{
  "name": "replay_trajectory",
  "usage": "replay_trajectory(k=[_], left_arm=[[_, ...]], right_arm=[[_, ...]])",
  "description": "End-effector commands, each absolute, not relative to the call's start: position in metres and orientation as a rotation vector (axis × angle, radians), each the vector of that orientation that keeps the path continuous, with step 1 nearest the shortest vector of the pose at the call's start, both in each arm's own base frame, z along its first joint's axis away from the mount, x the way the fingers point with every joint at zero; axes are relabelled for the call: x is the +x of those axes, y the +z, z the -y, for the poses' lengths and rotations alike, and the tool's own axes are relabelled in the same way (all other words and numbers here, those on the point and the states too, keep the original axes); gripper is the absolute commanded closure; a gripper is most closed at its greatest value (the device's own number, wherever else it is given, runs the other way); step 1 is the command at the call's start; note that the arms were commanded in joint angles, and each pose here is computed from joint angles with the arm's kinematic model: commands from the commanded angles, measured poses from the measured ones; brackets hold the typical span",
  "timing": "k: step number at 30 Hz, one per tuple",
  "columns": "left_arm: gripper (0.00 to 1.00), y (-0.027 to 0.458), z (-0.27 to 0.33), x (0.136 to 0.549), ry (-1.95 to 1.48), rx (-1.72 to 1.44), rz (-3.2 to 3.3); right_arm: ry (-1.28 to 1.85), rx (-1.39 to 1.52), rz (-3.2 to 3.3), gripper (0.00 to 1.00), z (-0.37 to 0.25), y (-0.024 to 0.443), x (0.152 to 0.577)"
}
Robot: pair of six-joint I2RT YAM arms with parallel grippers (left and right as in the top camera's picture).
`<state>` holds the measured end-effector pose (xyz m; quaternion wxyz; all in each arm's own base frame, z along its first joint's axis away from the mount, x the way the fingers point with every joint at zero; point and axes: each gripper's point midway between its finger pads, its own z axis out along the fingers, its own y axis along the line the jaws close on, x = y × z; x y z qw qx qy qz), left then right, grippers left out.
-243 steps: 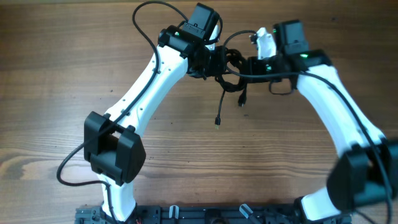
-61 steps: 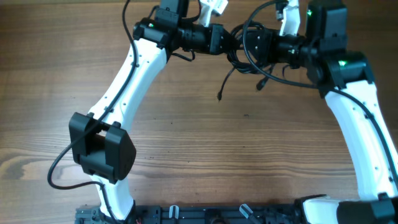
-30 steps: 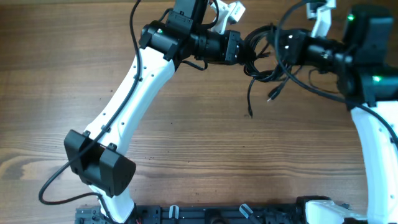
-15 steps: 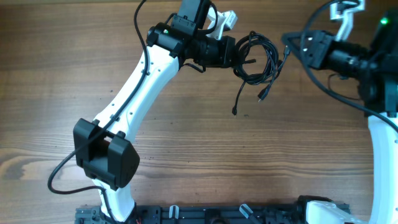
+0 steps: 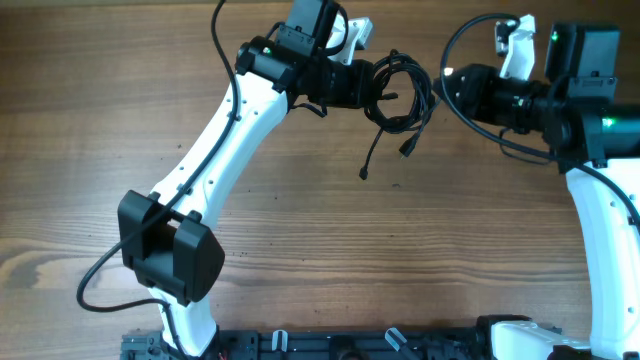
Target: Untangle cables
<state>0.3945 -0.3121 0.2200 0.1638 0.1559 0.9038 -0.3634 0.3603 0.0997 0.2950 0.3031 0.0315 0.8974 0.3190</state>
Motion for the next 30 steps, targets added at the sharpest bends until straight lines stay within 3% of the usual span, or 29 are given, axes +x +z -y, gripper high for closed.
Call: replay_trajectory(k=[1, 13, 18, 30], left_arm=[[0.96, 0.229, 0.312, 0.395, -1.041, 0.479, -2.539], [0.96, 0.229, 0.312, 0.395, -1.042, 0.472, -2.542], [0.96, 0.203, 0.292, 0.412, -0.878, 0.138, -2.672], [0.96, 0.196, 0.277, 0.423, -0.762, -0.009, -2.681]], right_arm=[[0.802, 0.093, -2.379, 0.62, -0.096, 0.295, 0.365], [0.802, 0.093, -2.38, 0.6, -0.096, 0.295, 0.365], [0.802, 0.093, -2.38, 0.6, -0.096, 0.295, 0.365], [0.802, 0.098, -2.393, 0.6, -0.096, 0.293, 0.363]])
